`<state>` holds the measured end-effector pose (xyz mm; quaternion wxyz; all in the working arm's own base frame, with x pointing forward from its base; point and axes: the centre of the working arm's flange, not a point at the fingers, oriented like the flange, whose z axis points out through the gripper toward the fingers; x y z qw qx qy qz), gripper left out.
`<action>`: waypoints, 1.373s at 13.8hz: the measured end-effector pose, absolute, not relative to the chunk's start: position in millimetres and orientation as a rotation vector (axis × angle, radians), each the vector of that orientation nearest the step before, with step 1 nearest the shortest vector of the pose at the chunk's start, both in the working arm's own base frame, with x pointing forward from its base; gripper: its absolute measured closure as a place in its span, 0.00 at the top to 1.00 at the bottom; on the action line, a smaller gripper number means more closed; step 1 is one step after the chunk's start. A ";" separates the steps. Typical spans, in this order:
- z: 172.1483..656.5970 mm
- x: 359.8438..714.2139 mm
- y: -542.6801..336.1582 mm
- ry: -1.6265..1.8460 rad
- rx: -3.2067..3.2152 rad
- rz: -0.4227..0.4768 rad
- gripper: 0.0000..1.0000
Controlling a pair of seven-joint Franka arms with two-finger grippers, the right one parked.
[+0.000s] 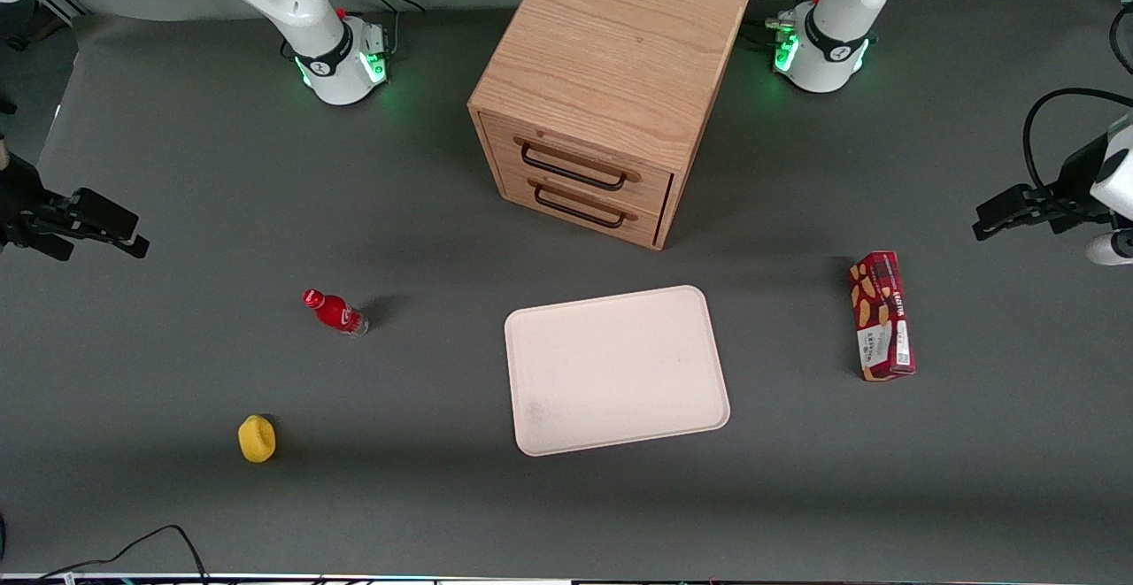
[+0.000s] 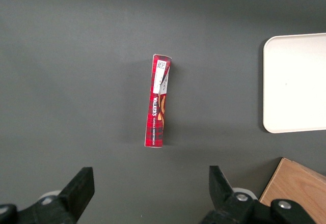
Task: Place red cookie box on tray
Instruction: 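Lower the open left gripper over the red cookie box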
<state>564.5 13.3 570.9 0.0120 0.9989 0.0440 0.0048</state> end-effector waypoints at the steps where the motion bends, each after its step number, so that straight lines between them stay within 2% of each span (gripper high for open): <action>1: 570.8 564.6 13.2 0.137 3.115 0.015 1.00; 10: 564.6 568.2 7.7 0.120 3.115 -0.002 1.00; 13: 550.7 573.0 6.9 0.118 3.115 -0.044 1.00; 15: 525.5 581.7 7.8 0.088 3.115 -0.110 1.00; 19: 439.9 613.9 19.9 0.055 3.107 -0.216 1.00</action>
